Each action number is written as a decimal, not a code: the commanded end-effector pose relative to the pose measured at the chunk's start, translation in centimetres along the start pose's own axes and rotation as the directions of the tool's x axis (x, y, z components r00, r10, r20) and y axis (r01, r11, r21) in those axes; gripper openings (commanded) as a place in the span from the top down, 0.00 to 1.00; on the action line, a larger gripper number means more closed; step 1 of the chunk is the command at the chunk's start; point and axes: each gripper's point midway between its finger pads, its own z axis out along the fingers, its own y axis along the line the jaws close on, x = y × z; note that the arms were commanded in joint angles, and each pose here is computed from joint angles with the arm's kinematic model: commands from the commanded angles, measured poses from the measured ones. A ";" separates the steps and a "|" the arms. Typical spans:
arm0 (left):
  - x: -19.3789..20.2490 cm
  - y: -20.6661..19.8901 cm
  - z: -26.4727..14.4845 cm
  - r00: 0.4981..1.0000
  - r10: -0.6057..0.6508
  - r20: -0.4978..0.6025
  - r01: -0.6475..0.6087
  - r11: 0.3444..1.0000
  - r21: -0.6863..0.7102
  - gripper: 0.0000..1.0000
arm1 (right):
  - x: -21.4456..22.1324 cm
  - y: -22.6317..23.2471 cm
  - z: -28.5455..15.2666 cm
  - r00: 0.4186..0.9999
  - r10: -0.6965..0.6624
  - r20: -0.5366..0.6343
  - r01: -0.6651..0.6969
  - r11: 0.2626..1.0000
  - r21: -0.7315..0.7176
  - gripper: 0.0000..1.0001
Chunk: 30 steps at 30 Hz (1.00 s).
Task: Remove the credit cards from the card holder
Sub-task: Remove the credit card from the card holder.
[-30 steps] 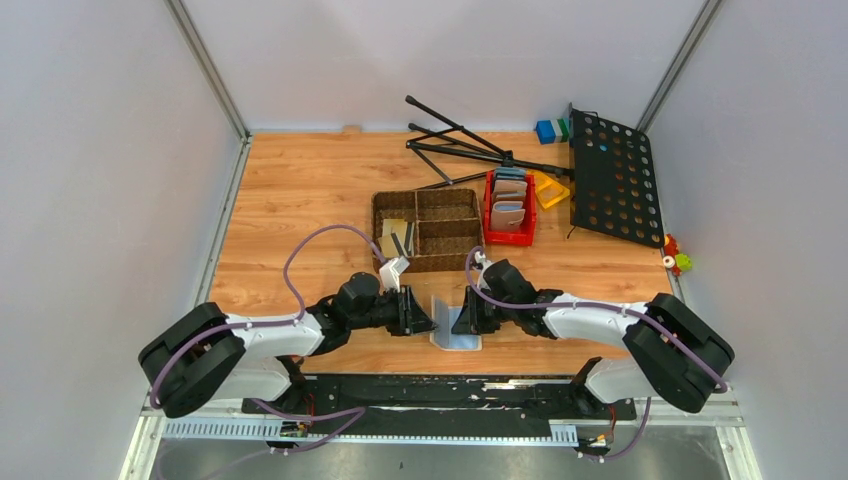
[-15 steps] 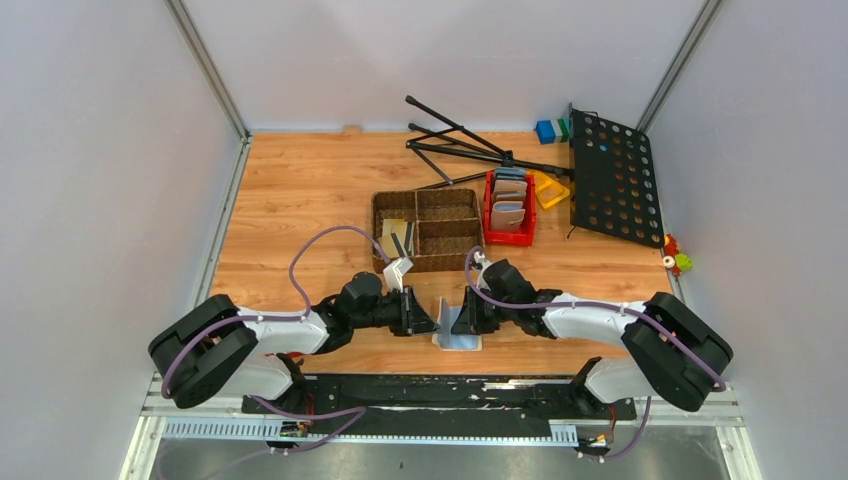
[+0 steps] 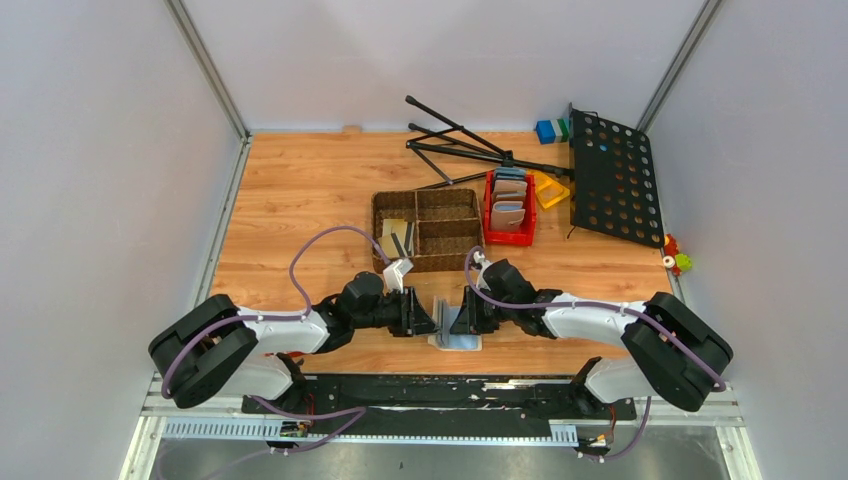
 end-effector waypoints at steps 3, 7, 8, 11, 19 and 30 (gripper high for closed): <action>-0.6 -0.1 0.2 1.000 0.021 0.009 -0.021 1.000 -0.011 0.56 | -0.9 1.0 0.0 0.999 -0.031 0.025 0.031 0.999 -0.024 0.83; -0.6 -0.1 0.3 1.000 0.018 0.008 -0.018 1.000 -0.004 0.53 | -0.9 1.0 0.1 0.999 -0.032 0.023 0.032 0.999 -0.027 0.83; -0.5 -0.1 0.3 1.000 0.018 0.008 -0.018 1.000 -0.005 0.52 | -0.9 1.0 0.1 0.999 -0.032 0.022 0.033 0.999 -0.026 0.83; -0.5 0.0 0.4 1.000 0.017 0.005 -0.017 1.000 -0.007 0.51 | -0.9 1.1 0.1 0.999 -0.031 0.019 0.031 0.999 -0.032 0.83; -0.5 0.0 0.7 1.000 0.006 0.003 -0.006 1.000 0.006 0.51 | -1.0 1.4 -0.1 0.999 -0.036 0.026 0.037 0.998 -0.042 0.81; -0.9 -0.8 0.1 0.999 0.030 0.034 -0.031 0.999 0.031 0.82 | -0.9 1.4 0.0 0.999 -0.039 0.020 0.040 0.998 -0.045 0.81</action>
